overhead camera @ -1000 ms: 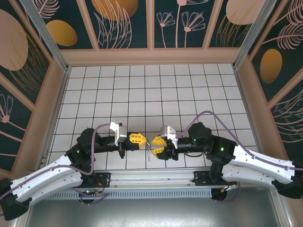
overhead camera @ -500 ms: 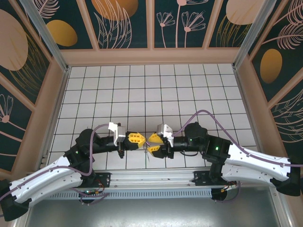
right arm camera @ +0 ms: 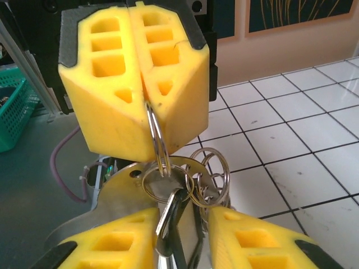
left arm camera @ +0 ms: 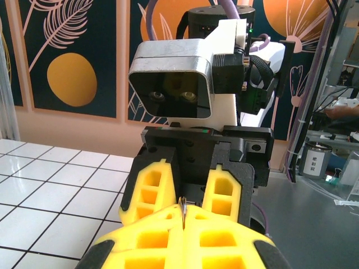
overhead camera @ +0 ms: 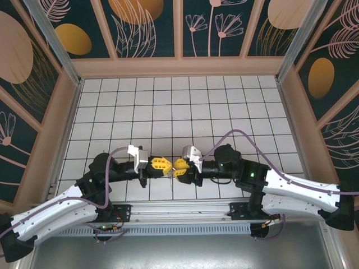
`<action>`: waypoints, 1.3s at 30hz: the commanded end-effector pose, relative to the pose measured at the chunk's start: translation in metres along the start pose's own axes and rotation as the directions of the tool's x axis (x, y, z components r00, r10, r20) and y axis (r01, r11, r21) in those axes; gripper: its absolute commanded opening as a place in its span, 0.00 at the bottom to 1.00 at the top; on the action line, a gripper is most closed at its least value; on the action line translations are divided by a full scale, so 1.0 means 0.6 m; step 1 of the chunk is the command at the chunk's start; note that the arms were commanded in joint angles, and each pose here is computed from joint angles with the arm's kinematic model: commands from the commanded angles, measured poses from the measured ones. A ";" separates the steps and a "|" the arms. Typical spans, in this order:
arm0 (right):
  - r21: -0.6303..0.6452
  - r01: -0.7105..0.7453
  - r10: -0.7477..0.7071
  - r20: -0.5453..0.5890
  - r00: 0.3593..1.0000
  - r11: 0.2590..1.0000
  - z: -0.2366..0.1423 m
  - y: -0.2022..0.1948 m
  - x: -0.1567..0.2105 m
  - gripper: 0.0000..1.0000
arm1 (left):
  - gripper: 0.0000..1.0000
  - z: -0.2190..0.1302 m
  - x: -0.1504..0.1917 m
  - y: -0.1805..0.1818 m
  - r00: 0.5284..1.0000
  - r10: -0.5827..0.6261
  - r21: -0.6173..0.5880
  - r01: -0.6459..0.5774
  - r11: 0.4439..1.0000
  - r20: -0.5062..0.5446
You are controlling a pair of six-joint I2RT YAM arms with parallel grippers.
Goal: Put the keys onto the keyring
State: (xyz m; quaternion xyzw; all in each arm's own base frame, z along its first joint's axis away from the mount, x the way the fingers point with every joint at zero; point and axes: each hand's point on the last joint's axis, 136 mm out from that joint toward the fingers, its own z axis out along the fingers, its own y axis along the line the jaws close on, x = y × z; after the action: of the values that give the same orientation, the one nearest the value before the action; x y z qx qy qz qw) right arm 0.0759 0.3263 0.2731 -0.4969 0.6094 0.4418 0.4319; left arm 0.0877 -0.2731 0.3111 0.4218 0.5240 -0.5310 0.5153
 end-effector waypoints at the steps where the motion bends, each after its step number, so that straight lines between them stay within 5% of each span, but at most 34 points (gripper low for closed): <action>1: 0.028 0.032 -0.034 0.057 0.998 0.999 -0.008 -0.003 -0.024 0.19 | 0.00 -0.006 -0.031 -0.009 0.998 0.042 0.010 -0.042 0.999 0.052; 8: 0.095 0.055 -0.064 0.105 0.992 0.994 -0.037 -0.013 -0.043 0.00 | 0.00 -0.007 -0.029 -0.006 0.998 0.048 -0.003 -0.048 0.999 0.045; 29: 0.226 0.153 -0.202 0.212 0.956 0.962 -0.066 -0.031 -0.110 0.00 | 0.00 0.005 0.003 0.005 0.999 0.027 -0.010 -0.027 1.000 -0.026; 39: 0.297 0.171 -0.202 0.079 0.976 0.939 -0.029 -0.065 -0.094 0.00 | 0.00 0.021 0.026 0.020 0.995 0.004 -0.025 -0.007 1.000 -0.099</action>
State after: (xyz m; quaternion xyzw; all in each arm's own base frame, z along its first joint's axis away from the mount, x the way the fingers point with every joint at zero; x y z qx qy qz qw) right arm 0.1072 0.3154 0.2978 -0.4866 0.6018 0.3441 0.5317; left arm 0.1087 -0.2821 0.2862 0.4191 0.5733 -0.4936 0.5021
